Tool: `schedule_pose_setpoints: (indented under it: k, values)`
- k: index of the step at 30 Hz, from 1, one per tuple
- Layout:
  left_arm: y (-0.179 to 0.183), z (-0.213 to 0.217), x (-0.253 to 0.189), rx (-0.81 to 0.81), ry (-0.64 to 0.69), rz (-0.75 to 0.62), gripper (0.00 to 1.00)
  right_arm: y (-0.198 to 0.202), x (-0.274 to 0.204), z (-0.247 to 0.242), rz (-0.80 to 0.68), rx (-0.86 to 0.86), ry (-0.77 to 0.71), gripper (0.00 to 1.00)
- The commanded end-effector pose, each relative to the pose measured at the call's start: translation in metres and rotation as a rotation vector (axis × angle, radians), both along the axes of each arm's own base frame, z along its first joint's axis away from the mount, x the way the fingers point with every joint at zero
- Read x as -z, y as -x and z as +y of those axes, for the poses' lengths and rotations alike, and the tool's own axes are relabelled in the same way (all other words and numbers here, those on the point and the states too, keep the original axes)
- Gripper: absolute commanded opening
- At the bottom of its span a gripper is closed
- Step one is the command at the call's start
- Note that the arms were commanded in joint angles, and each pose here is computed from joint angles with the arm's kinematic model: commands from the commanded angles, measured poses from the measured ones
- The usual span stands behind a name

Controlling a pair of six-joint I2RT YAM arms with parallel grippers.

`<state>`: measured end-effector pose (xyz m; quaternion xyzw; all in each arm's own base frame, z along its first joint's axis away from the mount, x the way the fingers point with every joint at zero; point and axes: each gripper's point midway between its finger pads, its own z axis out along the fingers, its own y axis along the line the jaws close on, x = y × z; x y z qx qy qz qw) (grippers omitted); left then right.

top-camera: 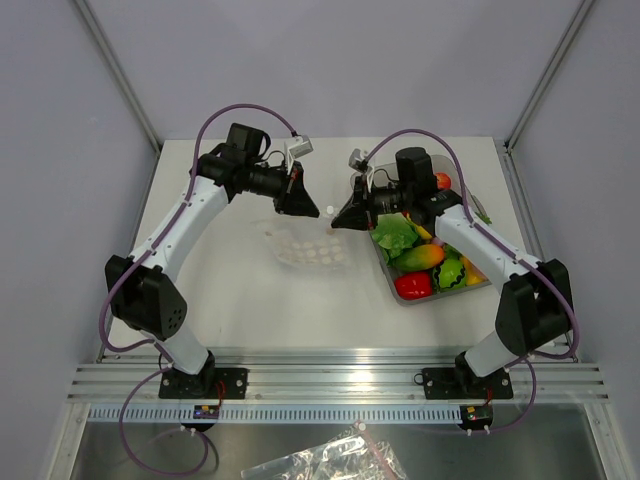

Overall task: Place the food in the zip-top bag and seal the zipper
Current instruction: Unzip the zipper food storage bag at the center of the board.

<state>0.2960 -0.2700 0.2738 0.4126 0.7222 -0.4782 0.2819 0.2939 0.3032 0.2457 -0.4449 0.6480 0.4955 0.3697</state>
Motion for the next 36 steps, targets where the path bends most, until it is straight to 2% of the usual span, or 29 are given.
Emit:
schedule_pose_setpoints:
  k: [1,4,5,9,10,12,13,14,15,16,20,26,29,30,31,36]
  values:
    - [0.006,-0.001,-0.021,0.017,0.043,-0.059,0.00,-0.005,-0.028,0.009,-0.075,-0.026,-0.059,0.15]
    - [0.006,-0.001,-0.021,0.018,0.043,-0.056,0.00,-0.007,-0.030,0.010,-0.080,-0.024,-0.061,0.07]
    - [0.006,-0.001,-0.020,0.018,0.042,-0.055,0.00,-0.007,-0.031,0.010,-0.080,-0.027,-0.063,0.01]
    - [0.003,-0.002,-0.020,0.005,0.039,-0.042,0.00,0.000,-0.033,0.009,-0.090,-0.056,-0.074,0.00]
    - [0.002,-0.002,-0.022,0.004,0.039,-0.046,0.15,0.001,-0.036,0.008,-0.105,-0.052,-0.078,0.00]
    - [0.002,-0.004,-0.024,0.010,0.051,-0.033,0.56,0.001,-0.035,0.008,-0.122,-0.044,-0.077,0.00]
    - [0.003,-0.005,-0.027,0.019,0.065,-0.031,0.68,0.002,-0.036,0.007,-0.129,-0.043,-0.079,0.00]
    - [0.006,-0.007,-0.030,0.036,0.084,-0.022,0.86,0.004,-0.037,0.007,-0.129,-0.055,-0.081,0.00]
    - [0.004,-0.010,-0.034,0.035,0.104,-0.020,0.88,0.005,-0.037,0.006,-0.137,-0.062,-0.081,0.00]
    - [0.004,-0.012,-0.035,0.043,0.115,-0.013,0.89,0.006,-0.036,0.006,-0.133,-0.067,-0.079,0.00]
    - [0.007,-0.019,-0.043,0.084,0.156,0.008,0.82,0.006,-0.036,0.006,-0.129,-0.071,-0.077,0.00]
    - [0.004,-0.030,-0.043,0.099,0.156,0.010,0.76,0.010,-0.037,0.007,-0.125,-0.096,-0.085,0.00]
    - [0.003,-0.033,-0.039,0.118,0.150,0.021,0.67,0.009,-0.038,0.007,-0.124,-0.094,-0.084,0.00]
    - [0.003,-0.034,-0.040,0.124,0.149,0.017,0.57,0.009,-0.036,0.007,-0.123,-0.096,-0.080,0.00]
    - [0.004,-0.034,-0.038,0.130,0.149,0.028,0.54,0.010,-0.035,0.006,-0.115,-0.096,-0.073,0.00]
    - [0.009,-0.032,-0.036,0.147,0.156,0.020,0.52,0.011,-0.033,0.005,-0.123,-0.099,-0.065,0.00]
